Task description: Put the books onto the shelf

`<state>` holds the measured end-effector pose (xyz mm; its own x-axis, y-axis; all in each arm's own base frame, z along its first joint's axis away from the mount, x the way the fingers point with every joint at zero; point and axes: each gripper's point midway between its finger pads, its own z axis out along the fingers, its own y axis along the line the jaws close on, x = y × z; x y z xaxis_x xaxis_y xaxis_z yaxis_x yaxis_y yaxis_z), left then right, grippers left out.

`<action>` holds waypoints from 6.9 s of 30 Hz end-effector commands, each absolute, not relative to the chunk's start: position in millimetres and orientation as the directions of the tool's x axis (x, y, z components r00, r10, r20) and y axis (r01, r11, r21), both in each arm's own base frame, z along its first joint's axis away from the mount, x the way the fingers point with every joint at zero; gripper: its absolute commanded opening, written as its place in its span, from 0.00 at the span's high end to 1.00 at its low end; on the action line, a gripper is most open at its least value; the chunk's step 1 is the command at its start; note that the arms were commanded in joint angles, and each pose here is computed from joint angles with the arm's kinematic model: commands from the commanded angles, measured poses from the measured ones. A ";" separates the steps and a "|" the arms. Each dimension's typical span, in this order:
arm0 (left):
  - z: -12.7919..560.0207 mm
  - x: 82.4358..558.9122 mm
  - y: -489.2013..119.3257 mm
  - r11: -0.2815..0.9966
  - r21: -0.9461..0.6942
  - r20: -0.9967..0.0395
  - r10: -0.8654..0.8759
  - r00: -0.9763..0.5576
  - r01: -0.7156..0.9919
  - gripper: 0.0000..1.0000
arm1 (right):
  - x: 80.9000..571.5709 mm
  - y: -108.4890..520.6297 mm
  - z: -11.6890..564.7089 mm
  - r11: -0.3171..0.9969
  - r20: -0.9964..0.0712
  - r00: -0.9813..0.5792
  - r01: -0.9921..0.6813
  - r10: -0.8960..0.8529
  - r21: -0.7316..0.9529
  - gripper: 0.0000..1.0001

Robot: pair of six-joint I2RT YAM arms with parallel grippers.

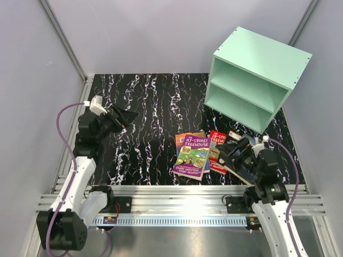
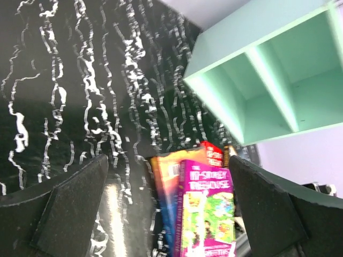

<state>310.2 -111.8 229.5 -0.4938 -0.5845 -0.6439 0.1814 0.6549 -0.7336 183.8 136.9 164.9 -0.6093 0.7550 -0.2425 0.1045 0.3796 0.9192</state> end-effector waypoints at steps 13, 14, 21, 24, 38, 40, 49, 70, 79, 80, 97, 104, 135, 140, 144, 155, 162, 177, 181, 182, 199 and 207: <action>261.0 292.6 -158.6 0.742 -0.620 -0.730 -0.426 -0.534 0.256 0.01 | 184.0 137.9 167.6 0.422 -0.317 -0.613 0.031 0.724 0.906 0.00; 243.7 290.4 -162.3 0.764 -0.611 -0.711 -0.414 -0.568 0.207 0.01 | 183.8 137.0 163.1 0.444 -0.319 -0.623 0.051 0.714 0.894 0.00; 160.3 269.3 -223.9 0.874 -0.457 -0.664 -0.213 -0.717 0.164 0.01 | 186.8 138.3 142.8 0.466 -0.308 -0.649 0.083 0.696 0.881 0.00; 139.7 262.8 -257.6 0.868 -0.452 -0.635 -0.150 -0.757 0.207 0.01 | 190.3 142.2 132.9 0.438 -0.282 -0.654 0.084 0.702 0.895 0.00; 94.3 267.4 -302.1 0.878 -0.413 -0.594 -0.057 -0.802 0.244 0.01 | 237.2 151.1 103.0 0.447 -0.279 -0.667 0.090 0.691 0.890 0.01; 89.0 265.1 -304.0 0.877 -0.414 -0.583 -0.049 -0.811 0.244 0.01 | 245.1 155.1 107.1 0.436 -0.285 -0.669 0.065 0.687 0.898 0.02; 71.0 259.0 -322.7 0.859 -0.440 -0.557 -0.031 -0.830 0.263 0.01 | 260.7 170.7 97.4 0.433 -0.267 -0.697 0.068 0.665 0.899 0.11; 74.0 247.5 -354.9 0.822 -0.478 -0.552 -0.007 -0.834 0.310 0.02 | 260.4 191.0 96.0 0.433 -0.281 -0.711 0.038 0.645 0.900 0.72; 98.8 245.4 -346.4 0.831 -0.454 -0.592 -0.010 -0.806 0.323 0.01 | 256.4 195.1 146.3 0.438 -0.356 -0.698 -0.068 0.621 0.896 1.00; 103.8 245.5 -342.0 0.835 -0.443 -0.603 -0.009 -0.798 0.325 0.01 | 261.6 193.7 166.2 0.446 -0.386 -0.676 -0.095 0.628 0.890 1.00; 122.6 220.9 -255.0 0.895 -0.383 -0.685 -0.108 -0.721 0.230 0.01 | 293.5 154.1 406.1 0.695 -0.749 -0.352 -0.290 0.561 0.657 1.00; 79.7 196.7 -236.6 0.881 -0.425 -0.645 -0.135 -0.752 0.207 0.01 | 323.0 115.3 545.1 0.763 -0.824 -0.100 -0.329 0.558 0.557 1.00; 66.9 197.0 -246.6 0.871 -0.418 -0.650 -0.088 -0.755 0.259 0.01 | 529.7 -70.6 470.2 0.511 -0.515 -0.285 -0.096 0.808 0.854 1.00; 67.0 197.8 -246.6 0.873 -0.418 -0.649 -0.093 -0.755 0.253 0.01 | 554.7 -74.4 452.6 0.509 -0.503 -0.250 -0.044 0.827 0.860 1.00; 66.6 198.0 -246.4 0.875 -0.415 -0.648 -0.091 -0.756 0.251 0.01 | 572.3 -67.7 449.4 0.520 -0.514 -0.208 -0.028 0.832 0.853 1.00; 64.1 198.0 -244.9 0.881 -0.408 -0.644 -0.090 -0.760 0.241 0.01 | 601.5 -54.3 419.2 0.549 -0.542 -0.093 0.117 0.835 0.827 1.00; 63.5 197.6 -244.0 0.882 -0.407 -0.643 -0.091 -0.760 0.239 0.01 | 591.9 -63.2 418.2 0.563 -0.564 -0.049 0.168 0.825 0.809 1.00; 63.1 197.2 -244.3 0.882 -0.407 -0.642 -0.090 -0.762 0.238 0.01 | 573.2 -80.8 415.1 0.581 -0.578 -0.082 0.219 0.812 0.784 0.00; 62.6 197.4 -243.3 0.884 -0.405 -0.641 -0.090 -0.762 0.236 0.01 | 542.9 -89.1 431.5 0.629 -0.642 -0.050 0.267 0.765 0.730 0.00; 62.4 197.1 -243.8 0.883 -0.405 -0.641 -0.089 -0.762 0.237 0.01 | 534.4 -89.1 436.2 0.651 -0.664 -0.048 0.266 0.746 0.711 0.00; 64.0 207.9 -242.6 0.915 -0.361 -0.634 -0.099 -0.767 0.180 0.01 | 285.7 92.8 388.0 0.711 -0.700 -0.336 -0.113 0.630 0.694 0.01; 95.2 232.8 -269.1 0.906 -0.363 -0.677 -0.096 -0.730 0.218 0.01 | 265.9 165.5 221.1 0.741 -0.542 -0.708 -0.039 0.453 0.671 0.02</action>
